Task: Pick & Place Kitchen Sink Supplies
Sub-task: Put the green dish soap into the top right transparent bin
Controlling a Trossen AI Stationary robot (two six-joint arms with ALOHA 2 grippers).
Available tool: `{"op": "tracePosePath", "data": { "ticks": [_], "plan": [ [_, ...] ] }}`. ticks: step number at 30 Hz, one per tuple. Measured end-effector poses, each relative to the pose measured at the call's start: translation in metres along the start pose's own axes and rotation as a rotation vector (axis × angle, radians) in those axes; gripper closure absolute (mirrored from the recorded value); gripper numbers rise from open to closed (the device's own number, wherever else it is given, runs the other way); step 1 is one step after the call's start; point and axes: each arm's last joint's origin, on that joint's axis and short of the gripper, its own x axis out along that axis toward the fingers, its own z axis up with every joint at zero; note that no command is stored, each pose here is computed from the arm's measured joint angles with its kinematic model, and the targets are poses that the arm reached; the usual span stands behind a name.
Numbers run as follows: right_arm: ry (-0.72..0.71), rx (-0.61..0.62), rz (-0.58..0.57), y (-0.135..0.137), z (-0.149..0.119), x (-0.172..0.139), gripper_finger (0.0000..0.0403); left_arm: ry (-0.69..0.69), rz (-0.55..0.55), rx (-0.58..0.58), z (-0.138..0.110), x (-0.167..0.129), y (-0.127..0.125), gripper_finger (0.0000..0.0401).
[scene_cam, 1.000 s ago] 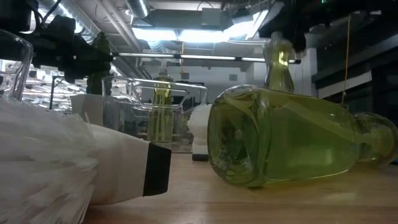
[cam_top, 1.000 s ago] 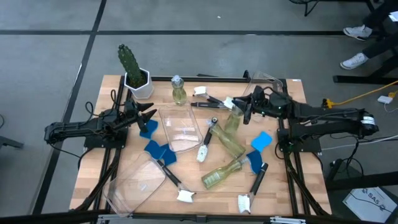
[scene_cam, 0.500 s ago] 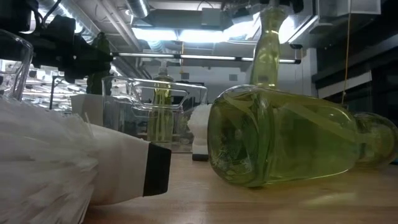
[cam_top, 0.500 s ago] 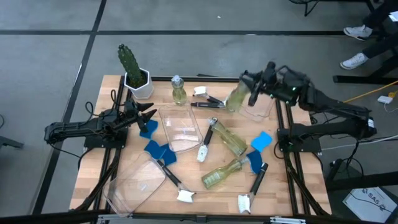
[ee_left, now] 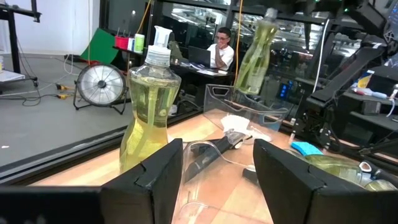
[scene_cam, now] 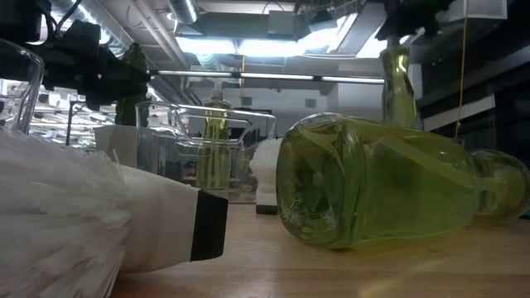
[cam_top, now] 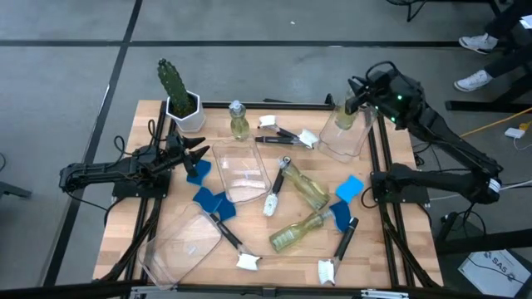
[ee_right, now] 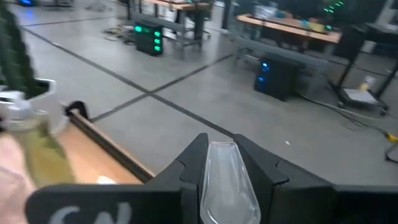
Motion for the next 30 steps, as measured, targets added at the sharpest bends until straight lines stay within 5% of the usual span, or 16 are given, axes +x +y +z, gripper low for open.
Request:
{"op": "tracePosePath", "data": {
  "ticks": [15,21,30],
  "plan": [
    [-0.012,0.079,-0.242,-0.024,-0.087,0.041,0.0338,0.0,0.0,0.0,0.0,0.0,0.0,0.0211],
    [-0.107,0.066,-0.262,-0.025,-0.096,0.046,0.0338,0.0,0.0,0.0,0.0,0.0,0.0,0.021],
    [-0.043,0.126,-0.246,-0.026,-0.112,0.066,0.0338,0.0,0.0,0.0,0.0,0.0,0.0,0.021]
  ]
}}
